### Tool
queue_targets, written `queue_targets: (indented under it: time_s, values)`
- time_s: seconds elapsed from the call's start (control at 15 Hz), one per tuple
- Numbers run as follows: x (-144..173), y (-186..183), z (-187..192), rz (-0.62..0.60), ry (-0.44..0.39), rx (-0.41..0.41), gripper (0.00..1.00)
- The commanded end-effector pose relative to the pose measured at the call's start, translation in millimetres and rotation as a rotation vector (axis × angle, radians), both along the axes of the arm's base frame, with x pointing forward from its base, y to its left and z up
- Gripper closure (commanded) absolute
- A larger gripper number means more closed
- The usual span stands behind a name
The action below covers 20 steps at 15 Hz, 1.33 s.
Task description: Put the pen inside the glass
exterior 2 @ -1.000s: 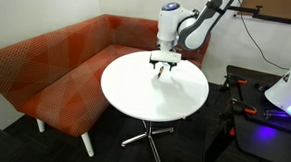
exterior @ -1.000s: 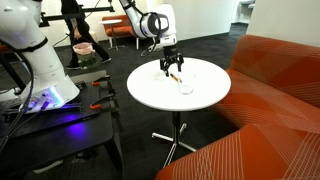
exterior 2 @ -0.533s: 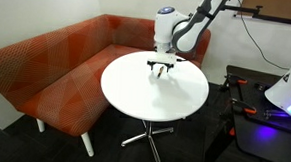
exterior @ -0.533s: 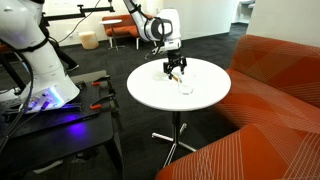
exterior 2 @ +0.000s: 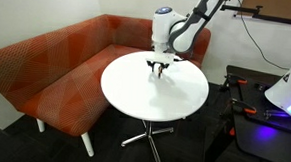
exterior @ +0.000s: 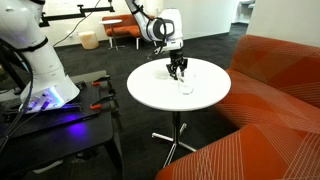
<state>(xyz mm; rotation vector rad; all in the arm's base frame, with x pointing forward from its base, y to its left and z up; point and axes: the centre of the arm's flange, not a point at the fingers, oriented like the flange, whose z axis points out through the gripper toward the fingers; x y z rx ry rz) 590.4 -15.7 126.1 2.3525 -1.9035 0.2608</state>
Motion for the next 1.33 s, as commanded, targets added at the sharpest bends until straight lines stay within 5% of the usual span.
queue_targets:
  time_s: [0.0, 0.27, 0.73, 1.27]
  values:
    - [5, -1, -1, 0.010, -0.010, 0.000, 0.78]
    - [1, 1, 6, -0.001, -0.010, -0.001, 1.00]
    - [-29, 33, 61, 0.014, -0.025, 0.004, 0.96]
    - [-46, 46, 110, -0.028, -0.026, -0.148, 0.96]
